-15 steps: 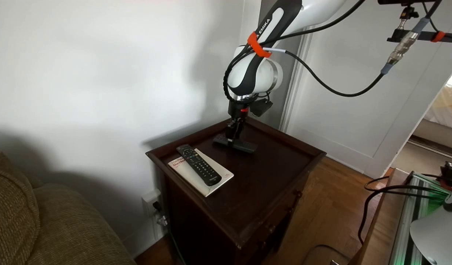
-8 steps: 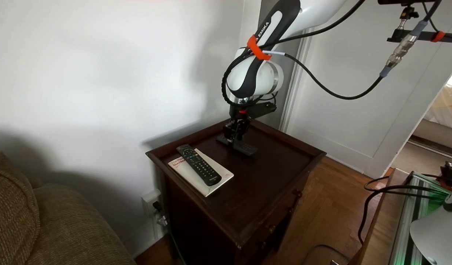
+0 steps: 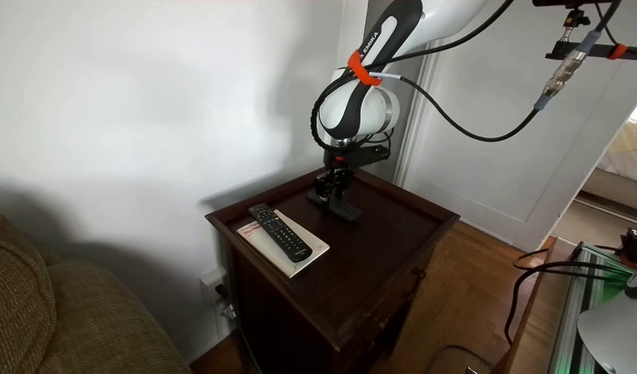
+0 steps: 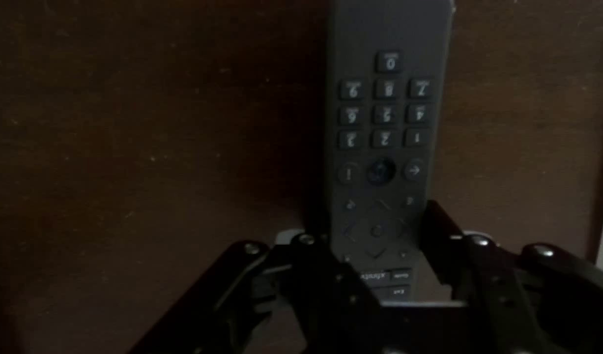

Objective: Turn the grey remote control to the right

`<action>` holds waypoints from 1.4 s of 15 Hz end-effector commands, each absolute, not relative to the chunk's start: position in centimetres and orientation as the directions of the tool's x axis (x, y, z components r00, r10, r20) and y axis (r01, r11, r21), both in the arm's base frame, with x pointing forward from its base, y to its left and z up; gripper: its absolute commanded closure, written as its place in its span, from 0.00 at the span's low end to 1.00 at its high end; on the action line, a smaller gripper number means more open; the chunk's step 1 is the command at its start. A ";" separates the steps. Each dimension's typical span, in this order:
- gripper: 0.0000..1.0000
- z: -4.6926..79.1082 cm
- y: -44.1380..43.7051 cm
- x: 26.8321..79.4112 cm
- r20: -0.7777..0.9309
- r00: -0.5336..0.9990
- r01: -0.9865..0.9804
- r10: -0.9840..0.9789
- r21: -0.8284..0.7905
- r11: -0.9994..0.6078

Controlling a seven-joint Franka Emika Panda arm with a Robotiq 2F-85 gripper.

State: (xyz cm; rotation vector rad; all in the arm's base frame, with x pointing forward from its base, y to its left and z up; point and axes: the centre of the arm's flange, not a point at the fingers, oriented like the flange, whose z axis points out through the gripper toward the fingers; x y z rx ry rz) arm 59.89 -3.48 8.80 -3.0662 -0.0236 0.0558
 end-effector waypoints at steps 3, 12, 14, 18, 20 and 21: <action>0.24 8.3 -3.7 59.6 -0.057 0.998 -0.018 -0.014 -0.075 -0.997; 0.00 14.9 -3.1 58.8 -0.062 0.998 0.003 0.007 -0.060 -0.998; 0.00 17.4 -3.0 58.8 -0.075 0.997 0.007 0.009 -0.034 -0.999; 0.00 21.2 -2.8 58.5 -0.149 0.989 -0.023 -0.022 -0.007 -1.000; 0.00 22.8 -2.6 58.3 -0.154 0.987 -0.039 -0.041 0.015 -0.999; 0.00 23.4 -2.7 58.3 -0.151 0.987 -0.043 -0.047 0.026 -0.999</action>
